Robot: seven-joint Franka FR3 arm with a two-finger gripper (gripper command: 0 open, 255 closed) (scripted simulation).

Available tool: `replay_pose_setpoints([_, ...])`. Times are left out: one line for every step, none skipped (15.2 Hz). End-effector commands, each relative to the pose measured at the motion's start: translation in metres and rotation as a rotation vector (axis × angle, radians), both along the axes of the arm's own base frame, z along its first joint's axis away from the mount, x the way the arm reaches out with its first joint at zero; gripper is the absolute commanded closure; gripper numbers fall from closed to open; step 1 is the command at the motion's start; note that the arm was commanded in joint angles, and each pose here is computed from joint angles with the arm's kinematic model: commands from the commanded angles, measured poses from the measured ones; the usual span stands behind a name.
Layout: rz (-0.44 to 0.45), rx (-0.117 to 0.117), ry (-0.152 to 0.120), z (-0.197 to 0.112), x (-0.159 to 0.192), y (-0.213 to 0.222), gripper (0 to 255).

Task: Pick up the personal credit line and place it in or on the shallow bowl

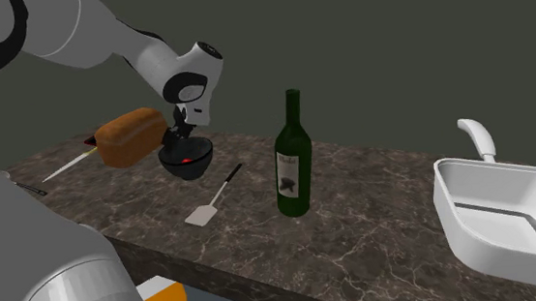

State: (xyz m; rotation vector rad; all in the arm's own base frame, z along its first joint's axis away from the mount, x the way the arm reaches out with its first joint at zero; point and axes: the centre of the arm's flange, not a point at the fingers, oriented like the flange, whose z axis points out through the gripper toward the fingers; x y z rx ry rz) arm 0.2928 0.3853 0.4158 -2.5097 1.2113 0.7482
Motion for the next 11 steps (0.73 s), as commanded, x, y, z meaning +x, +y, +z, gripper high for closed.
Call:
replay_pose_setpoints([0.0,0.0,0.001,0.017,0.006,-0.008,0])
replay_pose_setpoints([0.0,0.0,0.001,0.028,0.011,-0.014,0])
replay_pose_setpoints([0.0,0.0,0.001,0.037,0.014,-0.018,0])
replay_pose_setpoints([0.0,0.0,0.001,0.037,0.014,-0.018,0])
replay_pose_setpoints([0.0,0.0,0.001,0.037,0.014,-0.018,0])
replay_pose_setpoints([0.0,0.0,0.001,0.037,0.014,-0.018,0])
replay_pose_setpoints([0.0,0.0,0.001,0.037,0.014,-0.018,0])
replay_pose_setpoints([0.0,0.0,0.001,0.037,0.014,-0.018,0])
replay_pose_setpoints([0.0,0.0,0.001,0.037,0.014,-0.018,0])
replay_pose_setpoints([0.0,0.0,0.001,0.037,0.014,-0.018,0])
replay_pose_setpoints([0.0,0.0,0.001,0.037,0.014,-0.018,0])
